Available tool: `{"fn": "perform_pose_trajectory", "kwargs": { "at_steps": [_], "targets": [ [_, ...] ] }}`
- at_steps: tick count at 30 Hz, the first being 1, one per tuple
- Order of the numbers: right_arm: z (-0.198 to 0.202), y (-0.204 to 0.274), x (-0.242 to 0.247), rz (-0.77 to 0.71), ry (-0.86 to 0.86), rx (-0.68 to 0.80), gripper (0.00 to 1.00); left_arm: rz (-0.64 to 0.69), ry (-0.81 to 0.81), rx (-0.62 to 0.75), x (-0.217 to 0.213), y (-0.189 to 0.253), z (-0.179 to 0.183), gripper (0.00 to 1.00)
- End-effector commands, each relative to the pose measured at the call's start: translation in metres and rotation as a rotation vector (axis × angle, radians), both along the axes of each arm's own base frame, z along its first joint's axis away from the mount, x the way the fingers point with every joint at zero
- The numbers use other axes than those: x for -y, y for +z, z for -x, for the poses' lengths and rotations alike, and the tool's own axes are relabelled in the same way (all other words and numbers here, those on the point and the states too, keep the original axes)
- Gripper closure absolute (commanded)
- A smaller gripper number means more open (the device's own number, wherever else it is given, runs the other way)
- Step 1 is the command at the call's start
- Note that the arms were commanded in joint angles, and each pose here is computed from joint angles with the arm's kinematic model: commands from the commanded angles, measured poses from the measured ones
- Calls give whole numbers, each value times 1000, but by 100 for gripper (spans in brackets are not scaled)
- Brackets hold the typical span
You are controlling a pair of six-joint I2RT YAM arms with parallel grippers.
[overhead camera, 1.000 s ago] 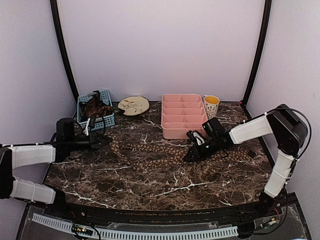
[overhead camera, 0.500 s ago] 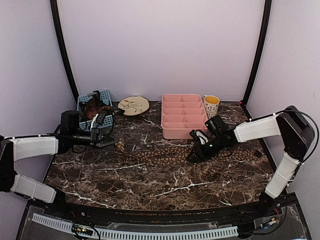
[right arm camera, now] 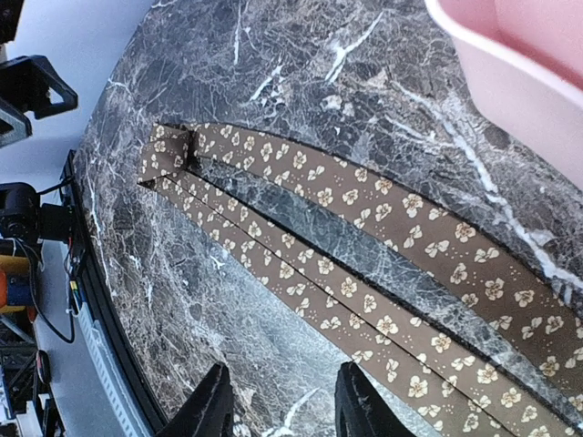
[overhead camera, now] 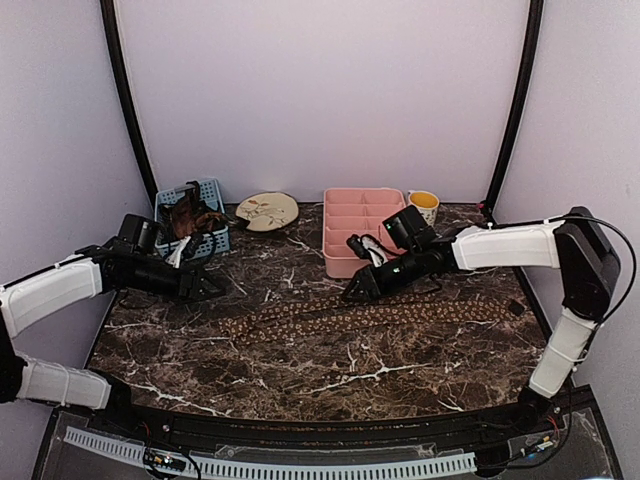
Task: Roll the ties
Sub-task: Adjust the tie at the center of the board, then flatten out the tie at the center of the board.
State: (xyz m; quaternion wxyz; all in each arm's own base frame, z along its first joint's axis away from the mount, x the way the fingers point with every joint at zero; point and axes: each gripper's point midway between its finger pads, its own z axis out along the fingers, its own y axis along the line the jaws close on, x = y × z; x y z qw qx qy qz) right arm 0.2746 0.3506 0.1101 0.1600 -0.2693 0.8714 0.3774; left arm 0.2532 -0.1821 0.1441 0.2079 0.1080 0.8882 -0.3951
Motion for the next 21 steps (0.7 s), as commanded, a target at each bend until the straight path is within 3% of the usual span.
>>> {"fn": "perform_pose_trajectory", "kwargs": {
  "at_steps": [1, 8, 11, 16, 21],
  "targets": [
    [9, -6, -22, -24, 42, -25, 63, -167, 155, 119, -35, 21, -8, 33],
    [2, -9, -46, -65, 45, -38, 68, -153, 104, 158, -18, 20, -34, 35],
    [-3, -6, -41, -54, 11, -27, 70, -137, 19, 242, 14, 32, -52, 35],
    [-14, -6, 12, -22, -120, -35, 71, -195, -224, 303, 99, 8, -66, 35],
    [-21, -13, 68, 0, -250, -72, 71, -286, -367, 231, 152, -43, -73, 40]
  ]
}}
